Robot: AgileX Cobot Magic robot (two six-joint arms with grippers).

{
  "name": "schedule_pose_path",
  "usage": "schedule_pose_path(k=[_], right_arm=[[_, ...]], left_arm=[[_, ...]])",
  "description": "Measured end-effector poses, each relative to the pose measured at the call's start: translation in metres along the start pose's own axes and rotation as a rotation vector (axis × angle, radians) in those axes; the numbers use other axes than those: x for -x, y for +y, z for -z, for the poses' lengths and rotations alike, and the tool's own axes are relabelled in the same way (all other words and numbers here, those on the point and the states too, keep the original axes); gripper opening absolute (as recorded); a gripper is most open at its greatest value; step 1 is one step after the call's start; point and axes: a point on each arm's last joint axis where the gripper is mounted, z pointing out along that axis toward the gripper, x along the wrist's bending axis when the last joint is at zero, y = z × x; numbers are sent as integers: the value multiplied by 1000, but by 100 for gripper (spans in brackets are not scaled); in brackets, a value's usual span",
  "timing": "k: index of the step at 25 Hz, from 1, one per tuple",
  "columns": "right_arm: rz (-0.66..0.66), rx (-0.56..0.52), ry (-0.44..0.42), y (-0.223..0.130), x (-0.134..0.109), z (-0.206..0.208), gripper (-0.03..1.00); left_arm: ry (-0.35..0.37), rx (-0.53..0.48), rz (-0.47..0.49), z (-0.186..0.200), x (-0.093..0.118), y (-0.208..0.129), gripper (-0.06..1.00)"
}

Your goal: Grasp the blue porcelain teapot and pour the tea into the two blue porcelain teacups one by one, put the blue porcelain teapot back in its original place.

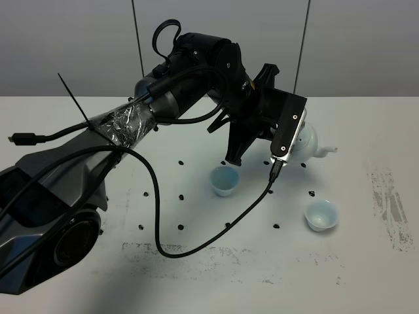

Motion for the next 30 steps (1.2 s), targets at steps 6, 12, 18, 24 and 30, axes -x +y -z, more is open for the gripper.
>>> schedule_pose_path(k=[6,12,18,24,30], right_arm=[[0,0,0,0,0,0,24],[0,0,0,0,0,0,24],[0,0,0,0,0,0,24],[0,0,0,0,0,0,24],[0,0,0,0,0,0,24]], left_arm=[[13,-27,-108,-2,0,6,8],[18,-58,-160,-4,2,15,8],[27,-95,-204,-6,2,19,8],[7,-113,-229,-17,7,22,8],[4,-151,-273,-21,10,26,8]])
